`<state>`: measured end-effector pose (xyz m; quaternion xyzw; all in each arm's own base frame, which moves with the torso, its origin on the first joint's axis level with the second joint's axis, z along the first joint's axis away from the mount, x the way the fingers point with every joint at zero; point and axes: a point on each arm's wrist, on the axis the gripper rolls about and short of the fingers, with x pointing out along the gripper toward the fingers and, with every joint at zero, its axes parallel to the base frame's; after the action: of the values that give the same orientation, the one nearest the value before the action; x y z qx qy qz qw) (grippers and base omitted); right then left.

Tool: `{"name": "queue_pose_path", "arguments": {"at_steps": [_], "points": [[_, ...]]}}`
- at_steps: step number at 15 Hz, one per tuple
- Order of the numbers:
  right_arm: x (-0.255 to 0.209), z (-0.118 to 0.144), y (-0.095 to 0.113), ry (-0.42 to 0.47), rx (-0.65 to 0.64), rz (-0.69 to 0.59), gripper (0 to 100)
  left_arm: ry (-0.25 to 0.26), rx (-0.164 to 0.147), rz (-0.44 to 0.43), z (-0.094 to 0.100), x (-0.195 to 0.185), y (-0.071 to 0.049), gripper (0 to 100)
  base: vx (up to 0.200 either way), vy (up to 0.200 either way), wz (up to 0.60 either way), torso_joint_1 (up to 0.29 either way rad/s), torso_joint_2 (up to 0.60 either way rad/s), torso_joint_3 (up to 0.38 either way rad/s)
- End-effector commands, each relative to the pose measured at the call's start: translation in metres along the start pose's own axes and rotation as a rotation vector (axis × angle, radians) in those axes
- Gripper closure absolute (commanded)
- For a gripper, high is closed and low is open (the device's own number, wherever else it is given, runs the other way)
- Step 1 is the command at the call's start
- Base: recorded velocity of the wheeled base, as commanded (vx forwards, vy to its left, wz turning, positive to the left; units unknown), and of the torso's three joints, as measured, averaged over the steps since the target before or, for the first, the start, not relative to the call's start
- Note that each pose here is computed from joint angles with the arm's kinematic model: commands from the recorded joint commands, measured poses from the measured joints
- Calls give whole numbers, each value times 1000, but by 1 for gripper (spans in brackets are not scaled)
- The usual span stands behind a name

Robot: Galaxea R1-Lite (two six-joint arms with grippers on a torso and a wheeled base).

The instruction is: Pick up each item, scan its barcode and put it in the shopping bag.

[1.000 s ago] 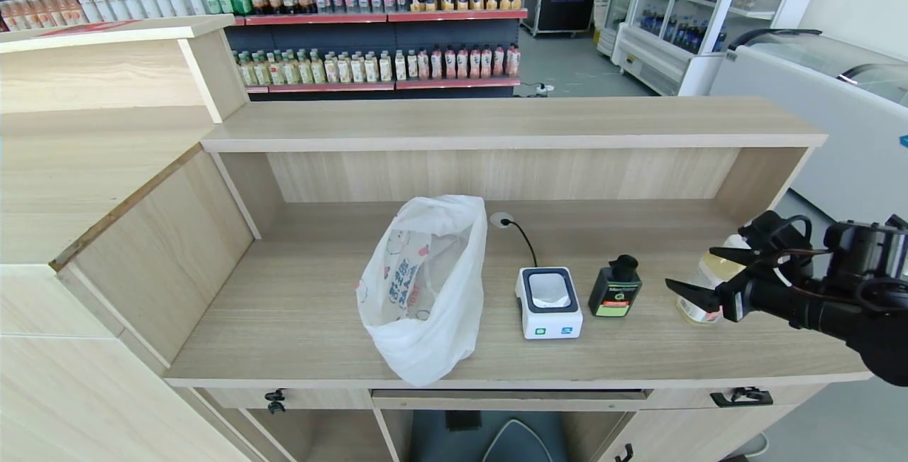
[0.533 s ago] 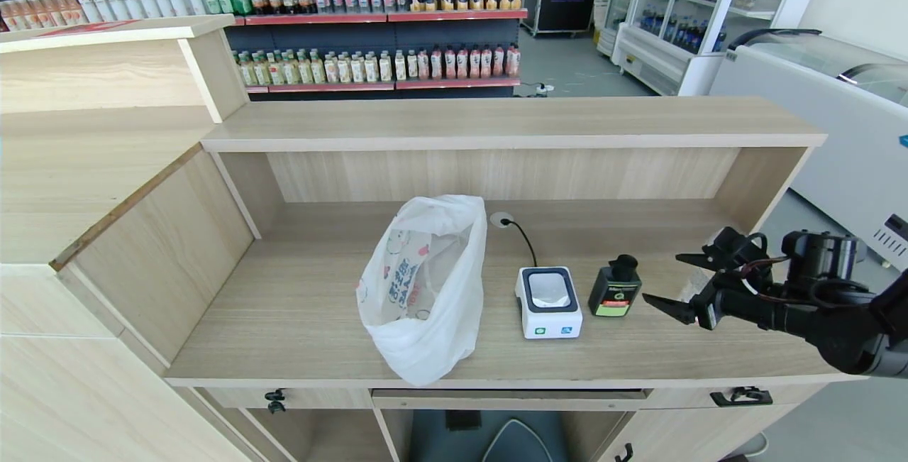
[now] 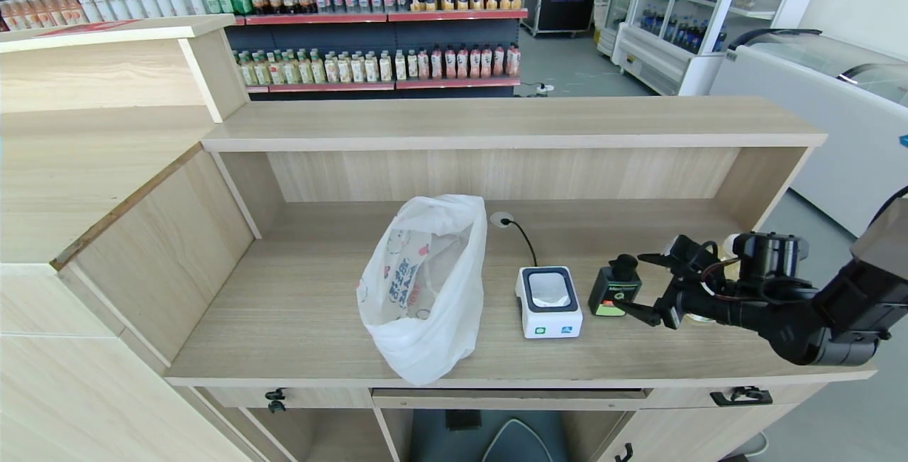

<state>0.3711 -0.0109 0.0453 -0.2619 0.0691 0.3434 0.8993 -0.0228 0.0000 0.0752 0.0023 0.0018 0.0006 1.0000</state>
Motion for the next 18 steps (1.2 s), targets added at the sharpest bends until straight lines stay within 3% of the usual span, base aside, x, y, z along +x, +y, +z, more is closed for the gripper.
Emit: {"name": "queue_pose_path", "arguments": {"at_steps": [1,10,18], "points": [[7,-8,5,11,-31,20,0,-1,0,0,0,0,0,0,0,0,0,0,0,0],[29,-19,0,6,-76,26,0,-1,0,0,0,0,0,0,0,0,0,0,0,0],[54,-23,10,-8,-86,71,0,-1,0,0,0,0,0,0,0,0,0,0,0,0]]}}
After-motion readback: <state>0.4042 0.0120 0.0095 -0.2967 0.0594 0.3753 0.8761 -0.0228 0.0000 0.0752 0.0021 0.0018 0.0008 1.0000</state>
